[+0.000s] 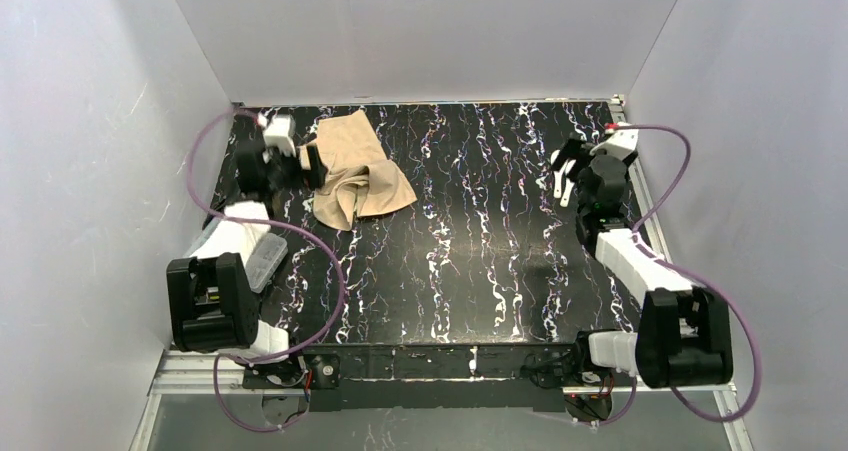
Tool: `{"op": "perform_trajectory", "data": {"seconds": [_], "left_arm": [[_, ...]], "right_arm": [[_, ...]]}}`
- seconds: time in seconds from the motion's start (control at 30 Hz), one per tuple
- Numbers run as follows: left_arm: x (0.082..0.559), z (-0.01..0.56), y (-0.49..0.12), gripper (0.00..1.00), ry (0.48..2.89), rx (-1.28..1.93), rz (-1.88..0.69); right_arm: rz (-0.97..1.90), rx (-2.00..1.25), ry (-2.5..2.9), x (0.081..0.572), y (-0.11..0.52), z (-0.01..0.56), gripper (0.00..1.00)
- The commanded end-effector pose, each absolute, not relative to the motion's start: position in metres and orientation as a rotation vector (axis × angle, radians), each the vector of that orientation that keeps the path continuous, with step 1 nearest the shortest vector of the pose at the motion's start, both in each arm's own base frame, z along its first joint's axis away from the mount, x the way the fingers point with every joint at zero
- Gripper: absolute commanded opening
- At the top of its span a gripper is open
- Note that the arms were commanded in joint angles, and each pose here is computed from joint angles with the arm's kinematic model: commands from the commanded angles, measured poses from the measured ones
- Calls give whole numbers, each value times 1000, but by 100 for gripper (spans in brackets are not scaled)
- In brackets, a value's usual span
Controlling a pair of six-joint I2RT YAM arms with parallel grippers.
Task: Fold the napkin into a case and place the utensils inside
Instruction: Pick up the crumpled napkin from the center of the board.
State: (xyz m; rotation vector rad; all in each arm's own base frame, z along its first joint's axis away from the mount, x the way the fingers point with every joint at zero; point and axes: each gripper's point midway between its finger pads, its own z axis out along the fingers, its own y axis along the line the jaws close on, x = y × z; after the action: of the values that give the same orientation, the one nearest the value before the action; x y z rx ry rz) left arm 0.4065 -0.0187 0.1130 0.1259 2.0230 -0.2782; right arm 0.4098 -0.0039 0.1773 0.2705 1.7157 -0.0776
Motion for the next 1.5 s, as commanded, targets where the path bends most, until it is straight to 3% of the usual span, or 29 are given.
{"op": "perform_trajectory", "data": {"seconds": [0.0,0.07,0.2,0.3,0.37,0.73,0.9,1.13,1.33,1.47], "left_arm": [[386,152,-32,98,2296,169,-436],[378,161,-43,98,2360,198,-537],[358,160,-62,98,2424,249,-698],[342,139,-67,98,2517,336,-665],[333,123,-71,98,2568,399,-628],[333,79,-94,92,2687,478,-553],[347,65,-83,75,2730,441,-451],[359,59,-87,31,2706,432,-465],[366,73,-80,0,2674,466,-404],[359,95,-71,0,2634,582,-334]], "right_arm": [[283,395,1632,418,34,240,99],[531,486,1595,425,50,264,99],[829,144,1655,445,123,308,99],[502,-169,1879,437,205,279,99],[472,-254,1896,433,238,266,99],[385,-485,2001,402,311,192,99],[390,-546,2015,392,322,179,99],[493,-626,2031,385,343,164,99],[532,-741,2053,378,360,140,98],[566,-891,2016,357,386,128,97]]}}
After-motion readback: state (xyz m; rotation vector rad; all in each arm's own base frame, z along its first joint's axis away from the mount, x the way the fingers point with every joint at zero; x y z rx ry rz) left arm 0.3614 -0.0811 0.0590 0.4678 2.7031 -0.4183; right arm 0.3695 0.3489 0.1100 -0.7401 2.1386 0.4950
